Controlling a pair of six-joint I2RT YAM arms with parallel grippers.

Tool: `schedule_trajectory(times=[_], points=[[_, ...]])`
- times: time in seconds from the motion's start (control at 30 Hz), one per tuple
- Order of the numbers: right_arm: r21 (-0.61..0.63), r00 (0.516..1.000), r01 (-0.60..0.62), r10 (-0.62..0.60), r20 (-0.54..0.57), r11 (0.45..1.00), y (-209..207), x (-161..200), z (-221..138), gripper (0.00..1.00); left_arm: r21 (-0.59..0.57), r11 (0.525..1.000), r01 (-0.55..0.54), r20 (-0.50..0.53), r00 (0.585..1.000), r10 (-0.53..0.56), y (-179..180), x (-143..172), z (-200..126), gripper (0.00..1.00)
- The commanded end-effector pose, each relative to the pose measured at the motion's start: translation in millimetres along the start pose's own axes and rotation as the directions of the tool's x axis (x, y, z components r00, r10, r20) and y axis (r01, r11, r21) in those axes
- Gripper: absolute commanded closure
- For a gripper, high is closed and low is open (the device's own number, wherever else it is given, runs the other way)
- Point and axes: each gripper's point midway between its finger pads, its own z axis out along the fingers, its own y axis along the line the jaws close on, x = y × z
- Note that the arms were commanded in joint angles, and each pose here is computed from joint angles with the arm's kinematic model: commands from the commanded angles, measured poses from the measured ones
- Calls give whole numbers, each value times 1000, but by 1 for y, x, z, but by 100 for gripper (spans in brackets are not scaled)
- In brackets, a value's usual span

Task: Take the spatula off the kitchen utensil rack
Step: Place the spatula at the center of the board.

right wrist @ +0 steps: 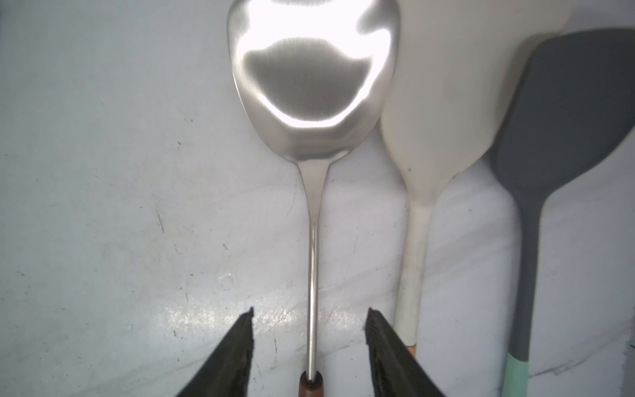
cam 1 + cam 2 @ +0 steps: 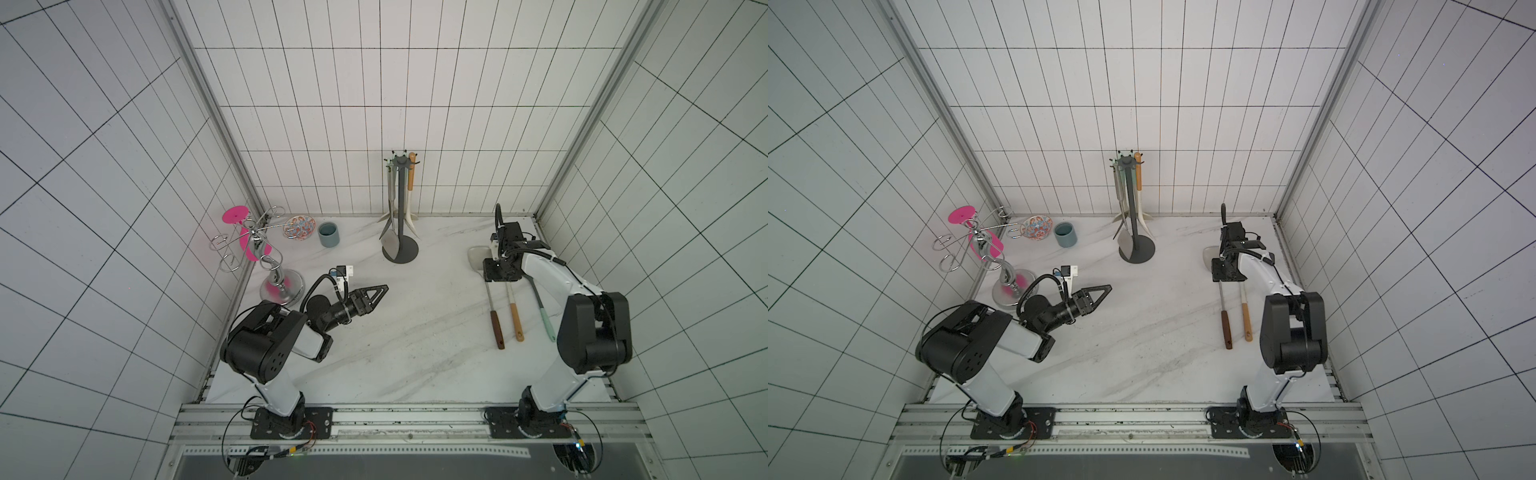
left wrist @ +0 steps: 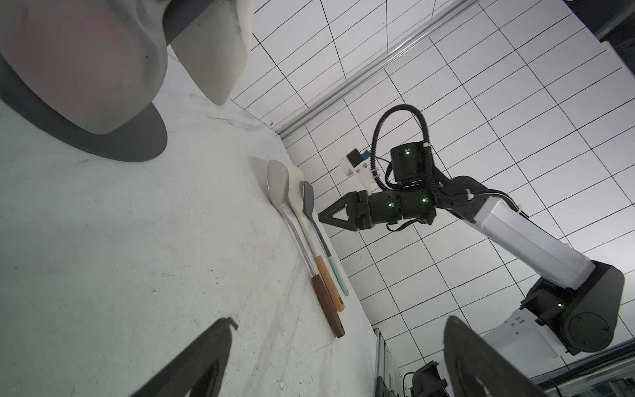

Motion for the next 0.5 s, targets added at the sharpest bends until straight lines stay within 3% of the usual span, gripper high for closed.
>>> schedule_trajectory(times=[0.0,0.17,0.33,0.47], points=[[-8,993,14,-13,115,1000,12,-14,-42,40,17,998,-55,23,998,55,-10,-9,2,3],[-118,964,20,12,267,993,37,-9,-88,15,-6,995,-104,28,994,104,-17,-13,-1,3],[-214,914,92,3,405,972,71,5,-123,6,-74,978,-194,38,980,197,-25,-19,-8,3],[-345,863,185,16,506,920,109,22,-142,1,-146,945,-293,44,952,302,-36,-21,-15,3]])
